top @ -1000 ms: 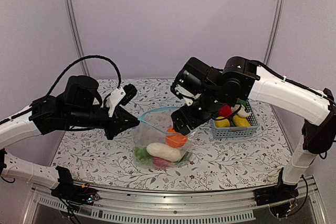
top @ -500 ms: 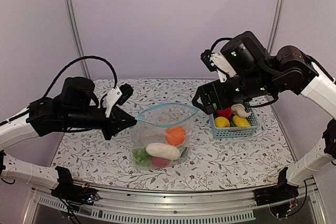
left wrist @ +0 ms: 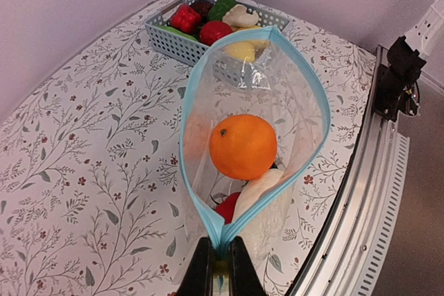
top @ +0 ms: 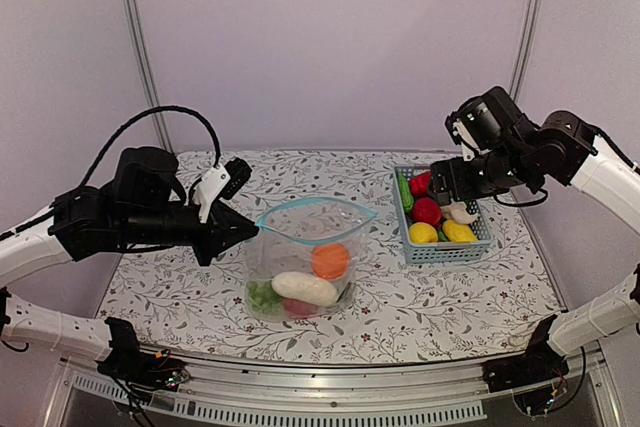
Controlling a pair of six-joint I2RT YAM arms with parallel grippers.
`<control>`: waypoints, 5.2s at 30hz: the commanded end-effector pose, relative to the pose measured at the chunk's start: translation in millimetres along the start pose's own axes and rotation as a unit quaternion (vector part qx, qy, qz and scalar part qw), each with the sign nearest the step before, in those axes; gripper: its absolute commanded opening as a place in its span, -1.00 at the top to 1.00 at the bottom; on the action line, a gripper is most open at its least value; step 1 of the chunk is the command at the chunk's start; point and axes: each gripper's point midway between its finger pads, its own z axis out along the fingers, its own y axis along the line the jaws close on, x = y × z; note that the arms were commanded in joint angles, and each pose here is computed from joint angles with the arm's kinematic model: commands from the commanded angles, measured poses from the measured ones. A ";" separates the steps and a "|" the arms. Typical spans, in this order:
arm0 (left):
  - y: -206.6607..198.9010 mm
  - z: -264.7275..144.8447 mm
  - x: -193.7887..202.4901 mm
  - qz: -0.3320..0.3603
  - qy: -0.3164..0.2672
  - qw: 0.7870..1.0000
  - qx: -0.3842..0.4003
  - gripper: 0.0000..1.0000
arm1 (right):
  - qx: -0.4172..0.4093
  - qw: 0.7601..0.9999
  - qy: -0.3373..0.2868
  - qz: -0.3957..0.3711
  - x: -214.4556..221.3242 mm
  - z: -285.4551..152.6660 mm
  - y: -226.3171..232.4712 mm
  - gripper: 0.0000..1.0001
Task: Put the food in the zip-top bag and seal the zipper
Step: Pick up the fake fruit from the bin, then place the fake fruit in the zipper food storage bag.
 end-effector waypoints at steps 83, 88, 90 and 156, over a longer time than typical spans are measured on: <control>4.2 2.6 -1.1 -0.007 -0.006 1.000 -0.008 1.00 | -0.131 0.985 0.005 0.114 4.0 64.5 2.5 -0.21; 4.5 2.9 -0.9 -0.007 -0.005 1.000 -0.008 1.00 | -0.208 0.975 -0.024 0.076 -10.9 15.6 53.0 -0.21; 4.5 2.4 -1.2 -0.006 -0.006 1.000 -0.008 1.00 | -0.234 0.970 -0.033 0.054 -14.0 -2.7 74.5 -0.21; 4.4 0.6 -2.3 -0.007 -0.009 1.000 -0.008 1.00 | -0.260 0.956 0.073 -0.112 45.2 76.4 298.8 -0.28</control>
